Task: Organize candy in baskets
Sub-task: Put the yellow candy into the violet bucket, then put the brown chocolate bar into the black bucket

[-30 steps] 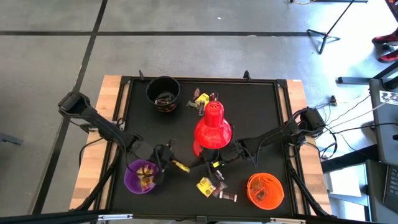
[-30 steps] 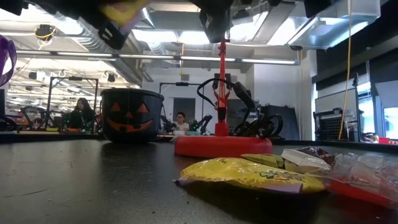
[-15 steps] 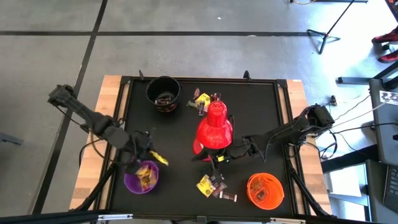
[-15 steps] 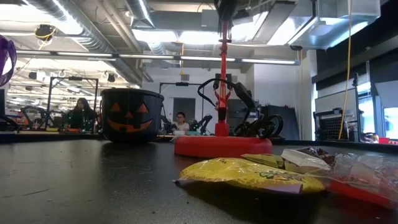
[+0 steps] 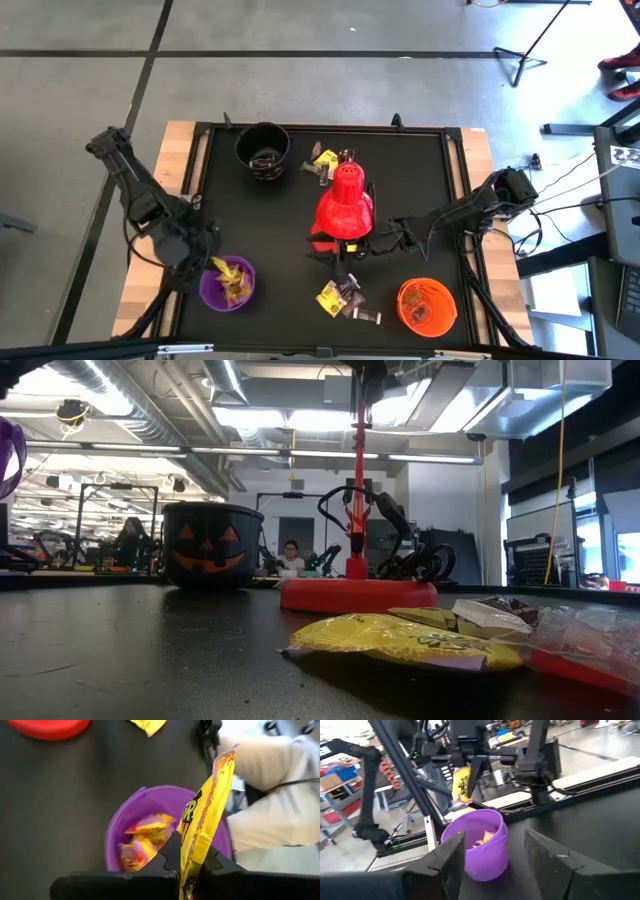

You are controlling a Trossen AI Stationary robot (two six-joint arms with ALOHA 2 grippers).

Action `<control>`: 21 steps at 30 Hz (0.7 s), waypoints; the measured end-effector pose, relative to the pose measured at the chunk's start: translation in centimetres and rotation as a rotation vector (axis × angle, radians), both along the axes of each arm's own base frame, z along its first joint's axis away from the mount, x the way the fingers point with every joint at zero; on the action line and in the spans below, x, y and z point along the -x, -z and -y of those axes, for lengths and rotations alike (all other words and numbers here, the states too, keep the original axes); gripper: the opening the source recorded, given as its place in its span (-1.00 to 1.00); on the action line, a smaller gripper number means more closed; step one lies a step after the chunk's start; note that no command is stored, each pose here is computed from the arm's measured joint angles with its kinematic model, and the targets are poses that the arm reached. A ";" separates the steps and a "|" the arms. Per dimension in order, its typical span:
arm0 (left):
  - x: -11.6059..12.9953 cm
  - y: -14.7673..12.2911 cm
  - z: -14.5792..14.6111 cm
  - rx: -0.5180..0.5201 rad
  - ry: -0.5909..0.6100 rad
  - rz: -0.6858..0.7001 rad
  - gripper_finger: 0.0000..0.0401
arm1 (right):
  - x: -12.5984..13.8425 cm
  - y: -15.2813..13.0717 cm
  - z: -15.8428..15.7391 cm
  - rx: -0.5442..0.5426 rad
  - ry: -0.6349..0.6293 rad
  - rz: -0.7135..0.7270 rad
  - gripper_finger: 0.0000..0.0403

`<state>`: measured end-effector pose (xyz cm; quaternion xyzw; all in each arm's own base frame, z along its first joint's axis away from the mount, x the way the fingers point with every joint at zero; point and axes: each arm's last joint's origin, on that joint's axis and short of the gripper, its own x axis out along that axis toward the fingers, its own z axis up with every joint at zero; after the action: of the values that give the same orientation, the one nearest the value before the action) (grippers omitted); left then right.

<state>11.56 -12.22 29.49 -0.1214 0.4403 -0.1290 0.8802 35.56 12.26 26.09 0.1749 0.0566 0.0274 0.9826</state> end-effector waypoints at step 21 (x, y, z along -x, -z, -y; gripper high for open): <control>-0.2 3.4 1.0 -0.198 0.012 0.128 -0.25 | 0.0 0.1 0.4 0.045 0.132 -0.008 -0.02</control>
<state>11.75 -13.19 26.08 -0.0228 0.3945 -0.0975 0.9134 35.54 11.86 25.97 0.1562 0.0495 -0.0395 0.9857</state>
